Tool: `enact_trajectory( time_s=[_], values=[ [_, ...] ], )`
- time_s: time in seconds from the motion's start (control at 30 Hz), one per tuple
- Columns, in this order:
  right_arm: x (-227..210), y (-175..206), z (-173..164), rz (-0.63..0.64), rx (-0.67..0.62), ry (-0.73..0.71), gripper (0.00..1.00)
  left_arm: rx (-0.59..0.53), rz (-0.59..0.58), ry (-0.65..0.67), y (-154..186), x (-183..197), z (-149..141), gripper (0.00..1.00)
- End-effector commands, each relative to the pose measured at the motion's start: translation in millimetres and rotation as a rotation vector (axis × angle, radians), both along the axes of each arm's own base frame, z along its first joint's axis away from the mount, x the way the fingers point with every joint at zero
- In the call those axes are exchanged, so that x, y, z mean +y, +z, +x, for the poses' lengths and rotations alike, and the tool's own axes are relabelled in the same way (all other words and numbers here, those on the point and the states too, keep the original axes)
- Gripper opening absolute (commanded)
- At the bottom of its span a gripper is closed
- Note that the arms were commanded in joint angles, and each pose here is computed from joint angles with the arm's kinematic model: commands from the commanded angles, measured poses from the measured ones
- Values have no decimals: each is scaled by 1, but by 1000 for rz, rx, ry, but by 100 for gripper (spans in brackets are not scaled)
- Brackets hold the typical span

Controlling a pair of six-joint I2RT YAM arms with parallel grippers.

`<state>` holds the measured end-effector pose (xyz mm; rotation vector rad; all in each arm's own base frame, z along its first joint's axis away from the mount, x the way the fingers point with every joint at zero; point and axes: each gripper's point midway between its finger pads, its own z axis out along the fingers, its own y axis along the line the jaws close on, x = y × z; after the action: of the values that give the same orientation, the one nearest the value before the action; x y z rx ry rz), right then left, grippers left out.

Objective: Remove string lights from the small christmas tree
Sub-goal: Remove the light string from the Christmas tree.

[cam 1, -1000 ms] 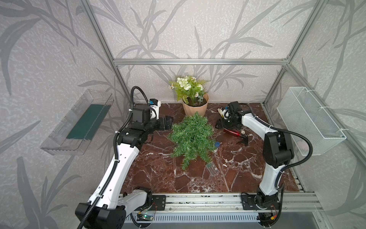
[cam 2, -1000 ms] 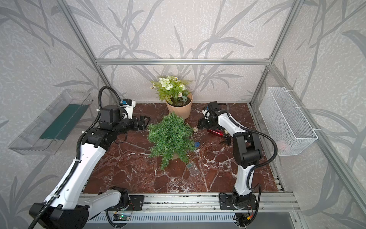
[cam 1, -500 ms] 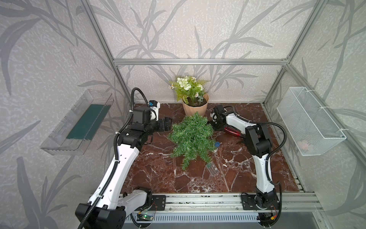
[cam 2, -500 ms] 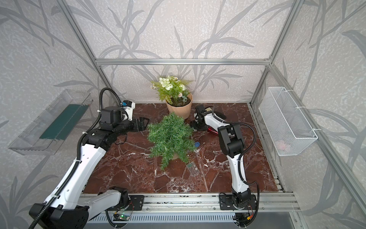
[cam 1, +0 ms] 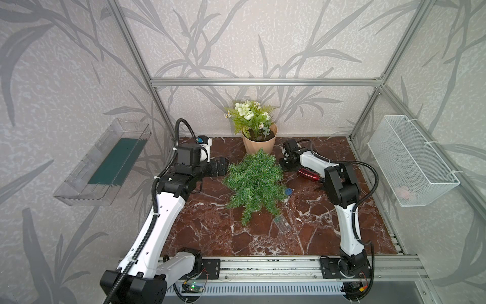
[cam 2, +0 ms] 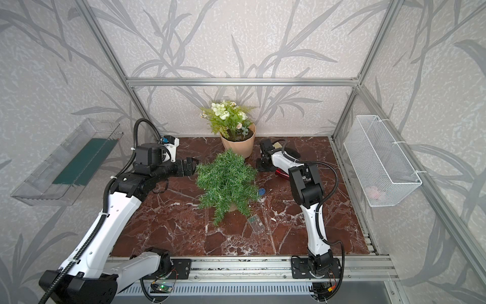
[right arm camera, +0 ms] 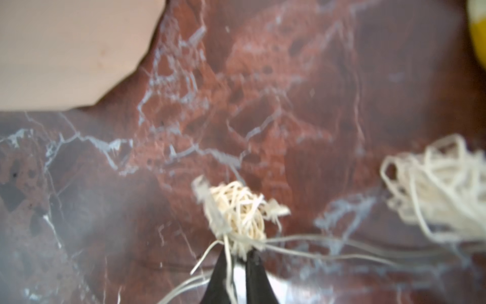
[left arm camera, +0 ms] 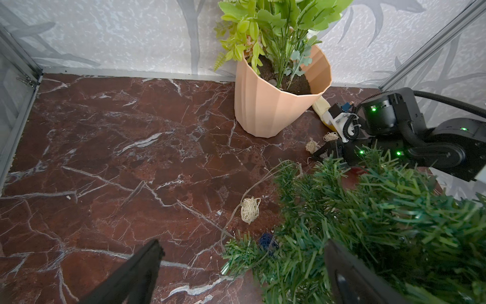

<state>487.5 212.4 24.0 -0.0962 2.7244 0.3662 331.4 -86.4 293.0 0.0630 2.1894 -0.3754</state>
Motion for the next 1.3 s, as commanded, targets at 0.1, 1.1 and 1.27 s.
enact_trajectory(
  time_s=[0.1, 1.1, 1.27],
  values=[
    [4, 115, 22, 163, -240, 2, 5, 3, 37, 13, -4, 5, -5, 97],
    [-120, 367, 0, 321, -741, -145, 1, -40, 11, -15, 0, -1, -9, 96],
    [-102, 395, -11, 342, -794, -78, 1, -3, -4, -25, -11, -6, -4, 96]
  ],
)
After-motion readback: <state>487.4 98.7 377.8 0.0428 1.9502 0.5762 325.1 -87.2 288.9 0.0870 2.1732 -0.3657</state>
